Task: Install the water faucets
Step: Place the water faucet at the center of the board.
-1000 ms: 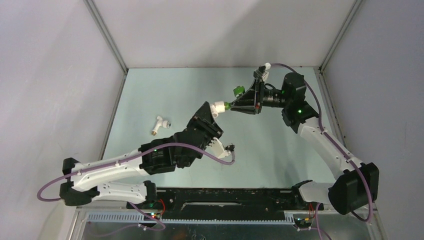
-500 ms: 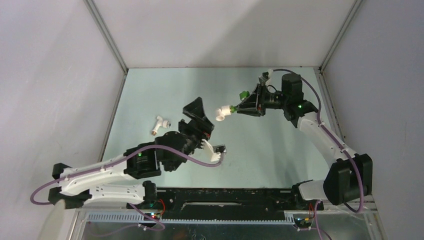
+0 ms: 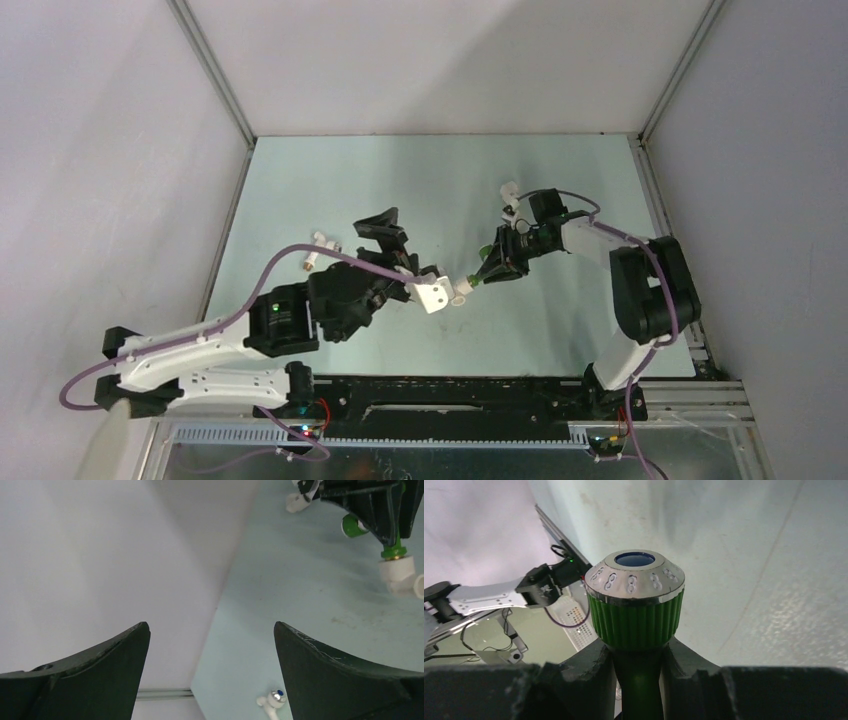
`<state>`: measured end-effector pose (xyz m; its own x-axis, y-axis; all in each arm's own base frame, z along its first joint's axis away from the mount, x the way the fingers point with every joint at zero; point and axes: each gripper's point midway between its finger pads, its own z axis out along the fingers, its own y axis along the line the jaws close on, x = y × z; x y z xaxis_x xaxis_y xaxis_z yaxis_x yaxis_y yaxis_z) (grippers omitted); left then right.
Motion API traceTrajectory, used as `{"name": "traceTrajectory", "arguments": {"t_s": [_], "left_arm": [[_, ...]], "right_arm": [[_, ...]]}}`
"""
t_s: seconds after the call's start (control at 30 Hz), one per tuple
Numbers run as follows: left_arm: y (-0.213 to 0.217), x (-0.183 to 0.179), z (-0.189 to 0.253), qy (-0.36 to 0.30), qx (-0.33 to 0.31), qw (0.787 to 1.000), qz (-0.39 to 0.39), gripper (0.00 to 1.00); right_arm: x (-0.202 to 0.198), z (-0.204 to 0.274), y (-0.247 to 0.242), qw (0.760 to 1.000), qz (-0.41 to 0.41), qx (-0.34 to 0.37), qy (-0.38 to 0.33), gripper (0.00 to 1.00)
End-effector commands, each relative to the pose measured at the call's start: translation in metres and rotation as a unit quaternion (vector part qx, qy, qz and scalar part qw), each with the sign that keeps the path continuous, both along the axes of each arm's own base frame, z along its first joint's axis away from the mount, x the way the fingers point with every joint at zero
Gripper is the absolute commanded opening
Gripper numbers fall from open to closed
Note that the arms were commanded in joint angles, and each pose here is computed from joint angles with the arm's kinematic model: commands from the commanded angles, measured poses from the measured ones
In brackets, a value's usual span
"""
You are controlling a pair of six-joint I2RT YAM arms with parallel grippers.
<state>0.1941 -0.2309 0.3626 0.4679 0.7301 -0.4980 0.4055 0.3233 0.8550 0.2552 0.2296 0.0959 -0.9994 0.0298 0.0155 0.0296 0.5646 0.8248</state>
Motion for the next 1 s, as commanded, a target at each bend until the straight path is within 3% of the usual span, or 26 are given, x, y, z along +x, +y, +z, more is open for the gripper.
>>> {"name": "traceTrajectory", "arguments": {"t_s": [0.0, 0.07, 0.2, 0.33, 0.37, 0.43, 0.6, 0.73, 0.97], "left_arm": [[-0.012, 0.0, 0.016, 0.046, -0.089, 0.995, 0.008, 1.0], [-0.015, 0.001, 0.019, 0.051, -0.099, 0.994, 0.01, 1.0], [-0.017, 0.003, 0.033, 0.05, -0.12, 0.991, 0.012, 1.0], [-0.014, 0.005, 0.044, 0.049, -0.144, 0.988, 0.018, 1.0], [-0.013, 0.007, 0.044, 0.059, -0.152, 0.986, 0.021, 1.0], [-0.009, 0.01, 0.046, 0.083, -0.178, 0.98, 0.031, 1.0], [0.002, 0.019, 0.044, 0.152, -0.259, 0.952, 0.064, 1.0], [0.007, 0.027, 0.027, 0.221, -0.332, 0.913, 0.09, 1.0], [0.027, 0.049, -0.022, 0.353, -0.465, 0.79, 0.188, 1.0]], "right_arm": [[0.0, -0.016, -0.004, 0.999, 0.029, -0.006, -0.015, 0.0], [-0.003, -0.025, -0.006, 0.999, 0.029, -0.016, 0.0, 0.08], [-0.006, -0.043, -0.02, 0.997, 0.029, -0.065, 0.005, 0.36], [-0.005, -0.053, -0.04, 0.993, 0.023, -0.118, -0.006, 0.53], [-0.004, -0.056, -0.048, 0.99, 0.02, -0.138, -0.012, 0.68], [0.001, -0.057, -0.065, 0.983, 0.01, -0.182, -0.031, 0.86], [0.024, -0.04, -0.098, 0.959, -0.028, -0.265, -0.101, 0.95], [0.054, -0.011, -0.11, 0.938, -0.065, -0.3, -0.164, 0.96], [0.118, 0.007, -0.107, 0.924, -0.087, -0.315, -0.198, 0.96]]}}
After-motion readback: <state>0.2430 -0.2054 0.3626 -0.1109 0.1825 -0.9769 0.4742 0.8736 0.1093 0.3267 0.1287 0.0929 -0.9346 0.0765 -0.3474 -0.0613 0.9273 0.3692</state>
